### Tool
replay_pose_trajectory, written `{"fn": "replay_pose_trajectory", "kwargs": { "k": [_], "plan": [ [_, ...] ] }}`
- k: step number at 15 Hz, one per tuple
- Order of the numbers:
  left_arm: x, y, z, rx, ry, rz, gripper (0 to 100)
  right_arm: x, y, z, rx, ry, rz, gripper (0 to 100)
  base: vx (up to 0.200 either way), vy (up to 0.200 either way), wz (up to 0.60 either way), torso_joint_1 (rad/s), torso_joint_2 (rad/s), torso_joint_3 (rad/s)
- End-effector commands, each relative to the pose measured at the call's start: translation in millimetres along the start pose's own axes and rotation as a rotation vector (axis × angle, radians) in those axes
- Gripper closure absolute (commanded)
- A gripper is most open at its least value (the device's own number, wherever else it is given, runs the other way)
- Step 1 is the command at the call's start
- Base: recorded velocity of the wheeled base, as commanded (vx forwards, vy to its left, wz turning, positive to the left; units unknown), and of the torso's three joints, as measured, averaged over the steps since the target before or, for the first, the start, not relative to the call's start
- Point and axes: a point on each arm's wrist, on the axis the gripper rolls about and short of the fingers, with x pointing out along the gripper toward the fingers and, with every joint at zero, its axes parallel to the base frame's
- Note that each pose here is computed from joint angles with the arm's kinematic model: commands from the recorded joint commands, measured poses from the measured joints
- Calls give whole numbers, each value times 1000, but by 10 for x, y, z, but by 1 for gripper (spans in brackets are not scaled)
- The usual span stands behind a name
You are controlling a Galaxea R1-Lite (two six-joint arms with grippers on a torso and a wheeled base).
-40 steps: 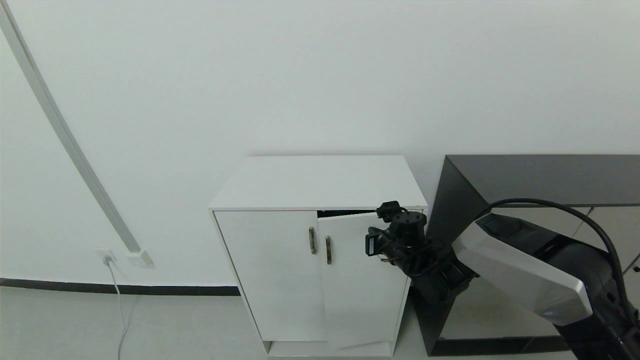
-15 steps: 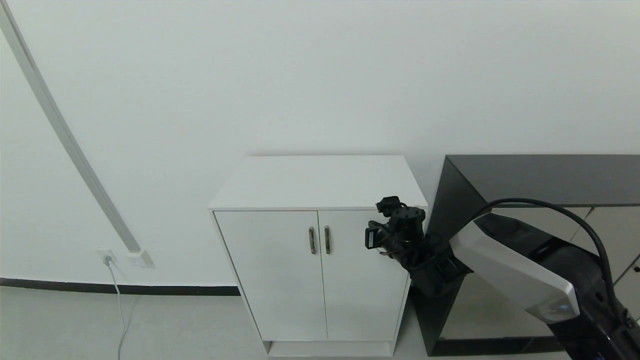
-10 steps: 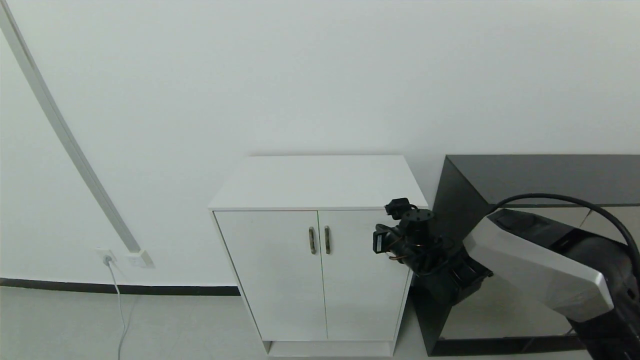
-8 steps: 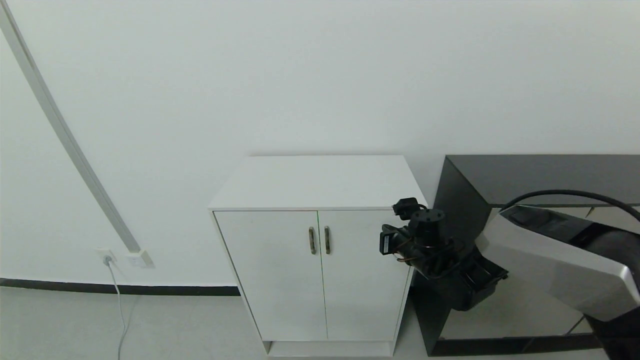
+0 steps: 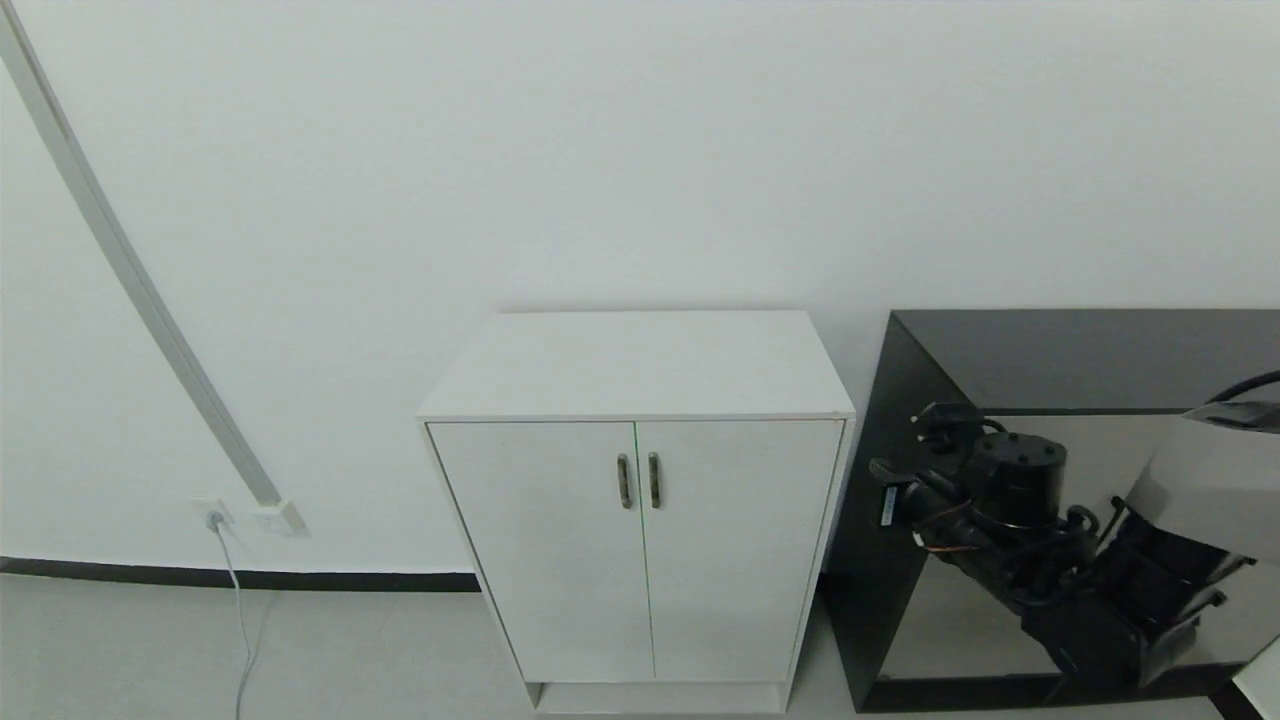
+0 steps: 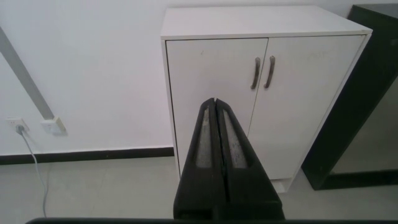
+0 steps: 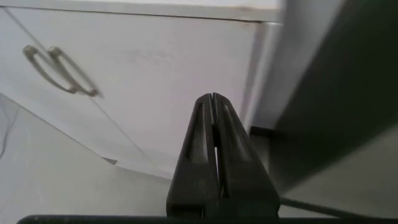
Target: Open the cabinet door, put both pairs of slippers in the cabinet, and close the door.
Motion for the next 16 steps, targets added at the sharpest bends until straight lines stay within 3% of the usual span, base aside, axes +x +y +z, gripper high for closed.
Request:
{"fn": "replay_pose_trajectory", "kwargs": {
  "k": [1, 8, 16],
  "plan": [
    [0, 0, -1, 0, 0, 0, 100, -320, -225, 128, 14, -33, -55, 100, 0, 0, 0, 0, 0, 0],
    [0, 0, -1, 0, 0, -1, 100, -1053, -711, 87, -23, 1, -321, 100, 0, 0, 0, 0, 0, 0],
    [-1, 0, 3, -2, -1, 0, 100, -1861, -901, 236, -15, -42, -463, 100, 0, 0, 0, 0, 0, 0]
  ]
}}
